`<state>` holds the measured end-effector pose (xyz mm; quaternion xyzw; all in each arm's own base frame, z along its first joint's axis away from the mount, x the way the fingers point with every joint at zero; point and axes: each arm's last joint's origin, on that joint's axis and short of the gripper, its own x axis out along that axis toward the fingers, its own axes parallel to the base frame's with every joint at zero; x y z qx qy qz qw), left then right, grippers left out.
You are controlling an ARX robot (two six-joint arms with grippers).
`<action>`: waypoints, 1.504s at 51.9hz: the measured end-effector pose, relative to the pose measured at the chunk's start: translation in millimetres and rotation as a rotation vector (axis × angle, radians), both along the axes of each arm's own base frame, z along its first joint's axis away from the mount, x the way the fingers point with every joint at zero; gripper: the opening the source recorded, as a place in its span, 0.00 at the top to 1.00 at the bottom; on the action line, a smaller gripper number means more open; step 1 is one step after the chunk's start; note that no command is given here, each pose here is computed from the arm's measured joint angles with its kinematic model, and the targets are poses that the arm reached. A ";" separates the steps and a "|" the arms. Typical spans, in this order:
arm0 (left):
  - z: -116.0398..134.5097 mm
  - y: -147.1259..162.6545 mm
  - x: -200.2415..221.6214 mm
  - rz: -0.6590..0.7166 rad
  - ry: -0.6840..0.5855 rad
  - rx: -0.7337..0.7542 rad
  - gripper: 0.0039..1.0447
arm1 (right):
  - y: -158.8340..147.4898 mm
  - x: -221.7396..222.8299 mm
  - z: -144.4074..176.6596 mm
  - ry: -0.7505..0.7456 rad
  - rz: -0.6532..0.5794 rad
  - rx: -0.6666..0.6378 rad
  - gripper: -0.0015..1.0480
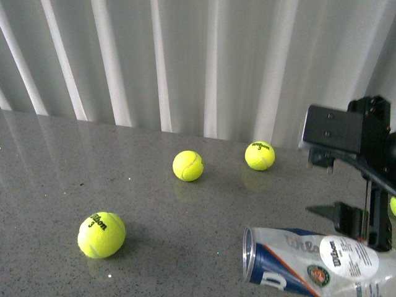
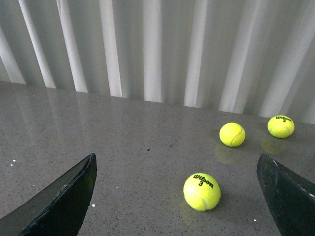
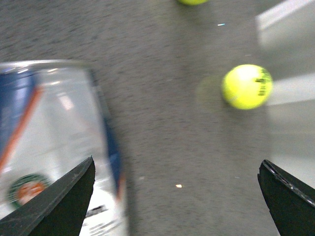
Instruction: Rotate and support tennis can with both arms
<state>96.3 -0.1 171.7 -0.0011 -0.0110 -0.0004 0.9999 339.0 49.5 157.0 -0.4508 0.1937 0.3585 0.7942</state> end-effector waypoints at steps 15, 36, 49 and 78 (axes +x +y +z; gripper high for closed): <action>0.0 0.0 0.0 0.000 0.000 0.000 0.06 | -23.2 -22.6 59.0 -0.365 -0.426 0.240 0.07; 0.0 0.0 0.0 0.000 0.000 0.000 0.06 | -69.4 -103.6 69.6 -0.598 -0.935 0.600 0.07; 0.0 0.0 0.0 0.000 0.000 0.000 0.06 | -62.9 -144.4 56.4 -0.577 -0.870 0.781 0.14; 0.0 0.0 0.0 0.000 0.000 0.000 0.06 | -49.6 -193.5 22.2 -0.411 -0.772 0.952 0.97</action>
